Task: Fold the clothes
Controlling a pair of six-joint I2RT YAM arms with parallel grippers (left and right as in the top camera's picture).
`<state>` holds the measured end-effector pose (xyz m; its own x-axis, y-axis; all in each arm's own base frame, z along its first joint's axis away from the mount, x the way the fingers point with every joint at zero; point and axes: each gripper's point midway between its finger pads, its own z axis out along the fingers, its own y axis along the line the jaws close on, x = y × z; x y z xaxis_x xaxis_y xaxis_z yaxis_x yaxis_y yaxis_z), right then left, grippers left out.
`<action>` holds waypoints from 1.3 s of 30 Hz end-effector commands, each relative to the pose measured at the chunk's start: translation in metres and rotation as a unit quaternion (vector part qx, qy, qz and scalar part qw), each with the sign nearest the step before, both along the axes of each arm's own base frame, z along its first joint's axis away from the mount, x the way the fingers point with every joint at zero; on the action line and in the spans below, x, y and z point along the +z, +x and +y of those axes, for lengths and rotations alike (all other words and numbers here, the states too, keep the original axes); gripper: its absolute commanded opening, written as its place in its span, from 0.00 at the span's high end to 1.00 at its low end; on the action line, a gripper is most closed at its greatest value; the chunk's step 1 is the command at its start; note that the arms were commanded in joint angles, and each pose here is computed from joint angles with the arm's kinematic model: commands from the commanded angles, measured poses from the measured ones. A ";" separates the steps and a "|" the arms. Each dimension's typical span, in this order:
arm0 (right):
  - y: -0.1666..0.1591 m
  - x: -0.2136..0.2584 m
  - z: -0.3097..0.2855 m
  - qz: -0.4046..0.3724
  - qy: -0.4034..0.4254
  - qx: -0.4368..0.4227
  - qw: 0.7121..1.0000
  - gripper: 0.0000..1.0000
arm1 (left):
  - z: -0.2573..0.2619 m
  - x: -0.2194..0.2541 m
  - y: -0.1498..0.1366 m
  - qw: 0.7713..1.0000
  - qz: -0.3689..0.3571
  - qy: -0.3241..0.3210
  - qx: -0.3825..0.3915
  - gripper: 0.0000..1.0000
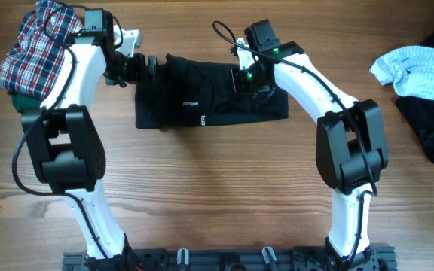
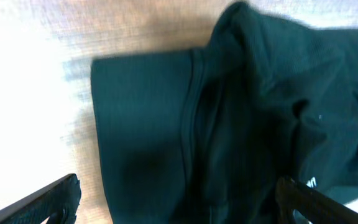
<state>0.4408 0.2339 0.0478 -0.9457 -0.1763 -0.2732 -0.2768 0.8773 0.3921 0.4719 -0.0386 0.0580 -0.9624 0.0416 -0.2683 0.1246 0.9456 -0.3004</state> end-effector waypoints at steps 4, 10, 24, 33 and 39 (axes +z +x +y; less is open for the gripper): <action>0.014 0.079 -0.006 -0.086 0.038 0.015 0.995 0.18 | 0.021 0.007 -0.018 1.000 0.021 0.007 -0.002 0.00; 0.021 0.117 -0.029 -0.137 0.016 -0.012 0.990 0.09 | 0.013 -0.003 -0.028 0.996 0.020 -0.021 -0.084 0.00; 0.027 0.129 -0.083 -0.130 0.006 -0.064 0.990 0.01 | -0.003 -0.071 -0.043 0.983 0.067 -0.080 -0.154 0.00; 0.030 0.128 -0.101 -0.123 0.003 -0.086 0.989 0.00 | -0.011 -0.069 -0.047 0.979 0.071 -0.117 -0.149 0.00; 0.036 0.131 -0.102 -0.136 0.006 -0.088 0.987 0.01 | -0.040 -0.051 -0.059 0.961 0.066 -0.195 -0.182 0.17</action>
<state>0.4699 0.1339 0.1544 -0.8879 -0.0171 -0.4598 -0.1983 0.9160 0.3488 0.4286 -0.0545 0.0211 -0.9381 0.2709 -0.2157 0.3461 0.7553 -0.5566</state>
